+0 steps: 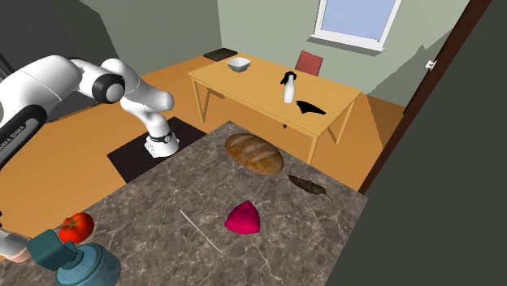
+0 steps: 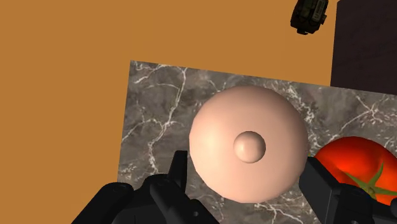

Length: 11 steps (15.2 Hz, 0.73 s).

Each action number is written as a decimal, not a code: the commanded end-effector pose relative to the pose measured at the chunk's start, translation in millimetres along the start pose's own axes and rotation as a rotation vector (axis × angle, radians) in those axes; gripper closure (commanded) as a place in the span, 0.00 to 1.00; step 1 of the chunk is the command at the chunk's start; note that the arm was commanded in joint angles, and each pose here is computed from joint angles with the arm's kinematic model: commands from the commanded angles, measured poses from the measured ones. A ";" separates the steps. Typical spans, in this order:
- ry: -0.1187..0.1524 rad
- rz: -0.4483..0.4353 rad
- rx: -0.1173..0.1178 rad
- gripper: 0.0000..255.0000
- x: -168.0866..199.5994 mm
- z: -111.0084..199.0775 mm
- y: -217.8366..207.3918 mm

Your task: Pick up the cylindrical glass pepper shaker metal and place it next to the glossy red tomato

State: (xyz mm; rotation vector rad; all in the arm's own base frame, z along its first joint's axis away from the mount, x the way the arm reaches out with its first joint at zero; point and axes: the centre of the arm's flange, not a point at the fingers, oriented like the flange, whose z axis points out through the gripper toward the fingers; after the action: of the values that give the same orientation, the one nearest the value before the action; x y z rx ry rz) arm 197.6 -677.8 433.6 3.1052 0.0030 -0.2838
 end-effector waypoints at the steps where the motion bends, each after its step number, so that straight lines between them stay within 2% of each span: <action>1: 0.000 0.000 -0.001 1.00 2.3 9.6 0.1; 5: 0.000 0.000 -0.001 1.00 5.6 27.5 -0.4; 11: 0.000 0.000 -0.001 1.00 5.6 27.5 -0.3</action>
State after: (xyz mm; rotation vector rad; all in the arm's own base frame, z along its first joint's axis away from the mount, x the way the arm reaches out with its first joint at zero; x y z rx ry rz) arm 198.2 -678.1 405.5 3.1048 0.0030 -0.2833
